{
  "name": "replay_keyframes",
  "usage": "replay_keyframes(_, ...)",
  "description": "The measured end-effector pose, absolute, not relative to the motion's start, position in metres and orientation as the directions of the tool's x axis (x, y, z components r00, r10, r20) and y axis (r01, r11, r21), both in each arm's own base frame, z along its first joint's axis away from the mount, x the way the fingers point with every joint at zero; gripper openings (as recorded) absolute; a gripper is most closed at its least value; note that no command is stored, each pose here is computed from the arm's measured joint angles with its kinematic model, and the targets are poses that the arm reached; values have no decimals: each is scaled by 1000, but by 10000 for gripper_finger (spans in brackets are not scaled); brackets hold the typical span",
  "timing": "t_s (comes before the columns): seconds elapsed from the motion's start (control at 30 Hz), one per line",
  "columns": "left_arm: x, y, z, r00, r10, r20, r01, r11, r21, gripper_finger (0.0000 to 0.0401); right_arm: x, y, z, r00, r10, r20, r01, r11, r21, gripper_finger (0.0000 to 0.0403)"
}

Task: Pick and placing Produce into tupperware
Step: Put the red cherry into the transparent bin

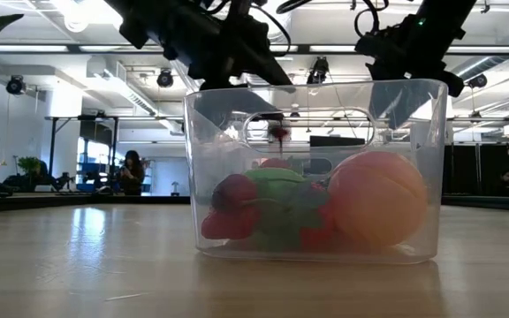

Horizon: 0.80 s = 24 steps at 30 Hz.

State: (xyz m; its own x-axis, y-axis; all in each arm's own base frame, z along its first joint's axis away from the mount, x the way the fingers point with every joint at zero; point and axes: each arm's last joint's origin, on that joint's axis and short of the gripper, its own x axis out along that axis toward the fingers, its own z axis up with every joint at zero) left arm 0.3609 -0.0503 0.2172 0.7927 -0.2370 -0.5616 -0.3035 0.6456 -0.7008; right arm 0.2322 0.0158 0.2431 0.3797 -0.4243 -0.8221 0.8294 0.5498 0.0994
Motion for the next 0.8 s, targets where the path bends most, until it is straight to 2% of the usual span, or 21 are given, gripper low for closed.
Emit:
replay_keyframes(0.1, 361, -50, 217, 800, -207, -563, -340, 615, -711, 143, 232, 16, 243, 381, -401, -833, 825, 555, 110, 233)
replay_keyframes(0.27, 359, -48, 224, 812, -200, -549, -327, 622, -711, 170, 232, 17, 242, 382, -378, -843, 821, 558, 122, 233)
replay_keyframes(0.37, 355, -45, 235, 831, -196, -521, -250, 705, -663, 173, 232, 17, 242, 381, -378, -844, 825, 551, 126, 233)
replay_keyframes(0.5, 346, -38, 254, 858, -160, -488, -140, 842, -521, 173, 232, 17, 242, 382, -379, -843, 826, 549, 127, 233)
replay_keyframes(0.67, 334, -19, 262, 839, -10, -543, -266, 864, -427, 173, 232, 17, 242, 379, -383, -842, 827, 549, 123, 233)
replay_keyframes(0.8, 324, -5, 265, 809, 45, -586, -323, 868, -379, 173, 231, 17, 241, 371, -388, -844, 825, 554, 109, 233)
